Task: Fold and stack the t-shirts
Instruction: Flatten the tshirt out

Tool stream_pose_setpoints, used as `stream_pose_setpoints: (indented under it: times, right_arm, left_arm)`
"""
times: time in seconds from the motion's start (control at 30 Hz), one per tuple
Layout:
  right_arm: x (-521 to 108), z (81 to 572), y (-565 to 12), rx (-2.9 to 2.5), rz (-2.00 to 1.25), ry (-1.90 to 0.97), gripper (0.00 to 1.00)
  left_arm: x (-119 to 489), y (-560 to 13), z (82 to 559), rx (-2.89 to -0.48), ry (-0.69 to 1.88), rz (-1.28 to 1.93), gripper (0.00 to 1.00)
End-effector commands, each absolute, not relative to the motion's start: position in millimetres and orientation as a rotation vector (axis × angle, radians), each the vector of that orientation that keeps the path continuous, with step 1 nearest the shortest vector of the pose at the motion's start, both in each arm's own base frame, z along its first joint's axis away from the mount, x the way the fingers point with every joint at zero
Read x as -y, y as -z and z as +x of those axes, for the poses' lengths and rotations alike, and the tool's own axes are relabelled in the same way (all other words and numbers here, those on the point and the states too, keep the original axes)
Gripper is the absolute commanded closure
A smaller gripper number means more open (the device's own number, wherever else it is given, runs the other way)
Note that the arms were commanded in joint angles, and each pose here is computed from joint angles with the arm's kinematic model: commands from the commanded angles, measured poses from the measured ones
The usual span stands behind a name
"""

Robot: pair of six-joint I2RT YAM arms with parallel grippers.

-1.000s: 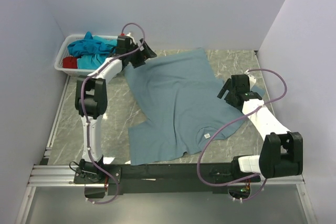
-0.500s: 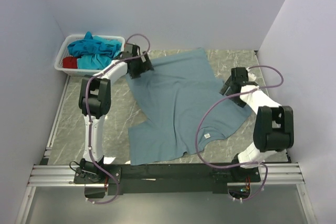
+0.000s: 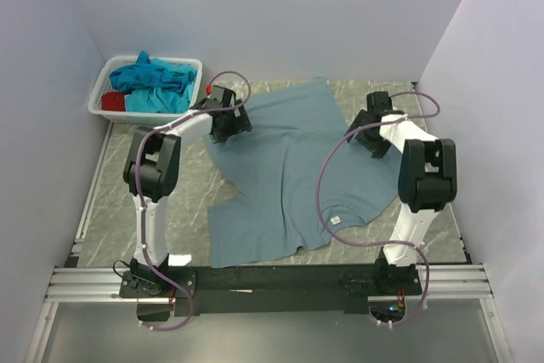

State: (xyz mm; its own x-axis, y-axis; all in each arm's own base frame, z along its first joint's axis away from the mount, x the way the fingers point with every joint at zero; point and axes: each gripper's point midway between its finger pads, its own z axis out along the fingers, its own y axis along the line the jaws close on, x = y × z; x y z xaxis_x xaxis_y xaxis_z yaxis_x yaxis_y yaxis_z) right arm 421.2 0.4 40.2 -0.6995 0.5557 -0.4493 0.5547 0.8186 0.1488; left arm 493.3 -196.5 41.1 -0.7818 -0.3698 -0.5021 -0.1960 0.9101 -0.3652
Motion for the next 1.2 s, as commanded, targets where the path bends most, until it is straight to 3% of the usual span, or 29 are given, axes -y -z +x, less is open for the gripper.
stream_pose_setpoints:
  times: [0.0,0.2,0.43,0.57,0.73,0.9,1.0,1.07,1.17]
  right_arm:
    - [-9.2,436.1,-42.3,-2.575,0.76,-0.062,0.02]
    - [-32.9,461.9,-30.2,-2.654,0.67,-0.229,0.02]
    - [-66.6,506.4,-30.3,-2.666,0.526,-0.426,0.03]
    - [-102.8,534.5,-39.6,-2.661,0.349,-0.433,0.02]
    - [-141.1,567.1,-79.4,-2.553,0.176,-0.47,0.02]
    - [-133.1,564.2,-156.7,-2.364,0.184,-0.447,0.02]
    - [-119.1,536.4,-183.5,-2.299,0.212,-0.392,0.01]
    - [-109.3,513.7,-208.5,-2.248,0.234,-0.37,0.01]
    - [-91.2,461.3,-179.9,-2.3,0.318,-0.302,0.0]
  left_arm:
    - [184.8,-18.0,446.2,-2.599,0.335,-0.486,0.01]
    - [206.3,-5.4,383.2,-2.668,0.478,-0.51,0.01]
    - [224.0,12.7,283.8,-2.782,0.393,-0.549,0.0]
    - [265.0,-3.1,238.9,-2.772,0.43,-0.428,0.0]
    - [261.2,-56.5,262.3,-2.545,0.319,-0.463,0.01]
    - [253.8,-136.3,314.5,-2.285,0.216,-0.343,0.01]
    - [257.0,-149.4,337.9,-2.261,0.187,-0.221,0.01]
    - [268.4,-160.5,362.0,-2.292,0.311,-0.159,0.0]
    - [270.8,-177.2,396.1,-2.265,0.486,-0.144,0.01]
